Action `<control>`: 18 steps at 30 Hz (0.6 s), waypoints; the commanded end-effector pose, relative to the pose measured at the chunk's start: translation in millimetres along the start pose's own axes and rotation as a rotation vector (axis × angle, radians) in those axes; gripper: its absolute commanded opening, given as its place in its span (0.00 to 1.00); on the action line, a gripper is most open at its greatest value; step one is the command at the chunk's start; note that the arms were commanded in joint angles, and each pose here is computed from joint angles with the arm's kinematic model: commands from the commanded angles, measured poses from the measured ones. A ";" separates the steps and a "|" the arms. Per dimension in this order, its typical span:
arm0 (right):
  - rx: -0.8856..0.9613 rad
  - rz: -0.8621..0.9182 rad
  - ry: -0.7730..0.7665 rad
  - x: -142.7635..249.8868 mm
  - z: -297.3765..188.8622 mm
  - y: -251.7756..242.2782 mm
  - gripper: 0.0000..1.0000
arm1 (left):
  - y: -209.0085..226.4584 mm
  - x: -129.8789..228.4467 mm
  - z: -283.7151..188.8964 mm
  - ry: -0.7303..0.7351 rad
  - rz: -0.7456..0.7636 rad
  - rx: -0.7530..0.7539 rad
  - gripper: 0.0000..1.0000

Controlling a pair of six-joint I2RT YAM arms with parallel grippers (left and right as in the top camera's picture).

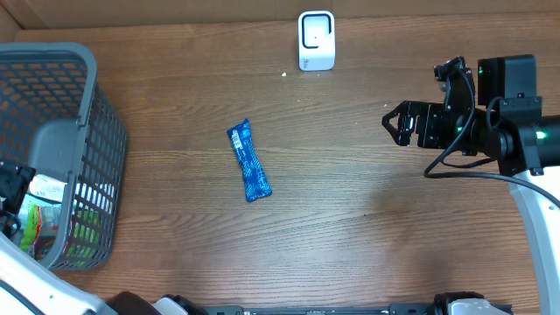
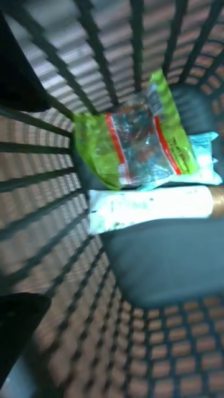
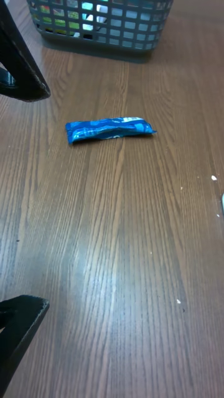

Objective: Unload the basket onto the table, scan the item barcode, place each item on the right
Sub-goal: 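Reach the left gripper into the basket and grasp the green snack bag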

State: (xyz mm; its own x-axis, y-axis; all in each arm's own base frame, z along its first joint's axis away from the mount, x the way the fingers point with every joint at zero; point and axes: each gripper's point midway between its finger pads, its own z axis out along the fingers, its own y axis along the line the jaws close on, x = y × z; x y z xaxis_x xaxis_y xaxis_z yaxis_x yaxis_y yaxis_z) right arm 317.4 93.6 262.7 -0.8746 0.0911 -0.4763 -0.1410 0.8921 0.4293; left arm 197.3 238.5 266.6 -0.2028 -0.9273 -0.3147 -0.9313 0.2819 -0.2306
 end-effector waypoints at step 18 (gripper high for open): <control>0.000 -0.016 -0.014 -3.3 -2.5 2.8 1.00 | 51.0 5.0 135.0 0.198 -0.132 -0.248 0.86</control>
State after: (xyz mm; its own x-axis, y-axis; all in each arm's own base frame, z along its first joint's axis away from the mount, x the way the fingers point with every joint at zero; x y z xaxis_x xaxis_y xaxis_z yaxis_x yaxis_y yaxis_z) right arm 316.9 93.7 262.5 -0.8757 0.0906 -0.4743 -0.1405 0.8919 0.4298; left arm 199.3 273.6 140.7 -0.1529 -0.9824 -0.1071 -0.9830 0.1624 -0.0858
